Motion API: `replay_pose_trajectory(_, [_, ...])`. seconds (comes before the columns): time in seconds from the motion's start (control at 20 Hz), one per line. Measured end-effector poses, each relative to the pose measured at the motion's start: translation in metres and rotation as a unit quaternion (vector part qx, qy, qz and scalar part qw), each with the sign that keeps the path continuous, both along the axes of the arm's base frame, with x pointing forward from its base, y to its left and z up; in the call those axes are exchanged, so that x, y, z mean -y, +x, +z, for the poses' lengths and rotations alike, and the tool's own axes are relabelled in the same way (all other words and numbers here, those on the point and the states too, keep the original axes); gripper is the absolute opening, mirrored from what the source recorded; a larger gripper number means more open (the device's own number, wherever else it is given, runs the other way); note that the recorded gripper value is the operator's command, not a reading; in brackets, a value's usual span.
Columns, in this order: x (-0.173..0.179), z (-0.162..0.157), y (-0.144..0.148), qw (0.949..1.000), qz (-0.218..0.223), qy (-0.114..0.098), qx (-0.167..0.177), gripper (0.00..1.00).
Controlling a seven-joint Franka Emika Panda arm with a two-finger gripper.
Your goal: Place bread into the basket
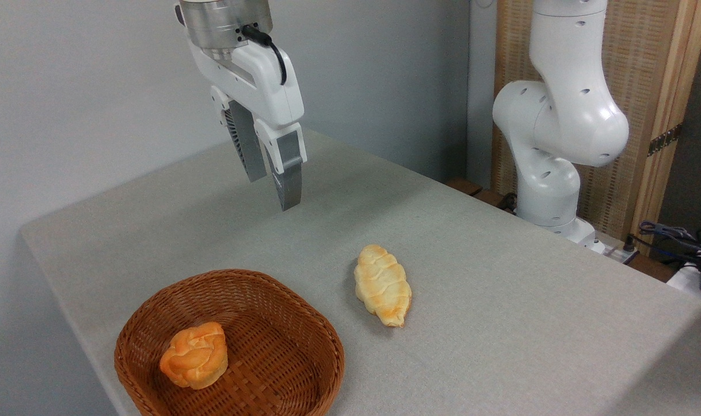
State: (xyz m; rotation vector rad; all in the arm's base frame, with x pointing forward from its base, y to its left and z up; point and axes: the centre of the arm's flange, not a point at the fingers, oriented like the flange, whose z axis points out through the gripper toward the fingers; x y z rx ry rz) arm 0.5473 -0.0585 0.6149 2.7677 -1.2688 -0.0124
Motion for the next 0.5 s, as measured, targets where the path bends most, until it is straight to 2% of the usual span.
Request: replay_pose_trajectory(0.5, [-0.011, 0.005, -0.001, 1.0000, 0.004, -0.001, 0.005, 1.00])
